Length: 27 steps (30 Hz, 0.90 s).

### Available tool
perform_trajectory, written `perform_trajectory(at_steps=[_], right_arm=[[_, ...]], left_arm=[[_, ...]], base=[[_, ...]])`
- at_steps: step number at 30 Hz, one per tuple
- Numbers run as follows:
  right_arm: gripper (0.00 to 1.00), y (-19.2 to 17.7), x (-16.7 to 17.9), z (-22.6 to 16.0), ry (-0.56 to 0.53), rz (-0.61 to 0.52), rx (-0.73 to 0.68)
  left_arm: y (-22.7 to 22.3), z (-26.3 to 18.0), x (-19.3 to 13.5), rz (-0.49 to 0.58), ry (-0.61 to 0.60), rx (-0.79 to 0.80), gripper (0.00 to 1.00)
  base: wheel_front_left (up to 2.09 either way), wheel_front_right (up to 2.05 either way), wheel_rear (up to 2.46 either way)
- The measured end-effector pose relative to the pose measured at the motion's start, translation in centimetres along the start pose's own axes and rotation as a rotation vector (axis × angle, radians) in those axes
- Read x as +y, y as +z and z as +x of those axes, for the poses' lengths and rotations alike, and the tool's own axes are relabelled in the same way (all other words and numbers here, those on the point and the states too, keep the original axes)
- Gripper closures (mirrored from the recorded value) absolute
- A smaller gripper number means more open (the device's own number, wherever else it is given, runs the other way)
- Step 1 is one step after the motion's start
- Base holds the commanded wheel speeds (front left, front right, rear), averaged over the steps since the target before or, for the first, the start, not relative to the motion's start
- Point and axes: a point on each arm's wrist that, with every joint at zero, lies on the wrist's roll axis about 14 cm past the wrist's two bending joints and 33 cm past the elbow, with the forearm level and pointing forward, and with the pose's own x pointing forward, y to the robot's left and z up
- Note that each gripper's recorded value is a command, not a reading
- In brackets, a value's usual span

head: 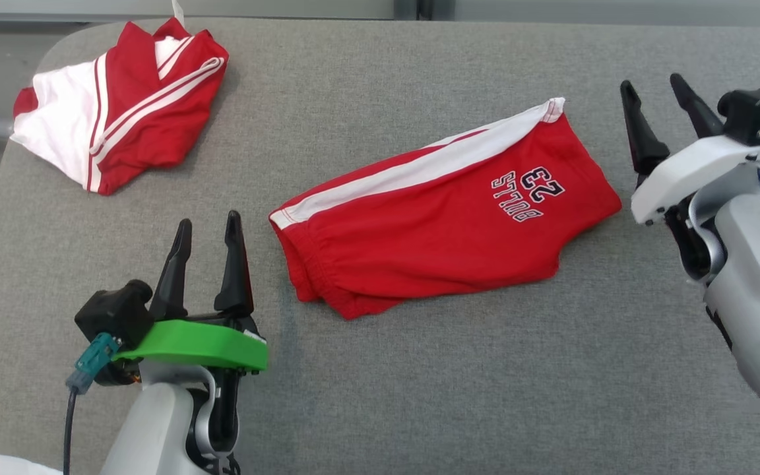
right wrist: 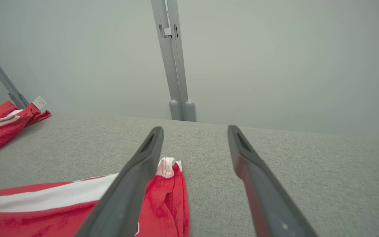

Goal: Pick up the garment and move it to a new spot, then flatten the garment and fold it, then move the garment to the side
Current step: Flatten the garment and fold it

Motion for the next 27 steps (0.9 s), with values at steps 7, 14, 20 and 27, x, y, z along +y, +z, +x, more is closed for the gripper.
perform_trajectory(at_steps=[7, 14, 20, 27], right_arm=[[0.00, -1.0, 0.5, -3.2, -0.033, 0.038, 0.002], [0.00, -5.7, 0.4, -4.2, -0.057, 0.022, 0.152], [0.00, -8.2, 1.4, -2.6, -0.038, 0.013, 0.291], [0.00, -10.9, 2.3, -1.2, -0.028, 0.025, 0.480]], left_arm=[[1.1, -2.1, 0.1, 0.022, 0.018, -0.043, 0.00], [1.3, -4.0, 1.2, 0.024, 0.052, -0.053, 0.00], [1.9, -5.2, 2.8, 0.033, 0.105, -0.068, 0.00], [2.6, -6.5, 4.8, 0.042, 0.170, -0.083, 0.00]], base=[[0.00, 0.00, 0.00], [0.00, 0.00, 0.00], [0.00, 0.00, 0.00], [0.00, 0.00, 0.00]])
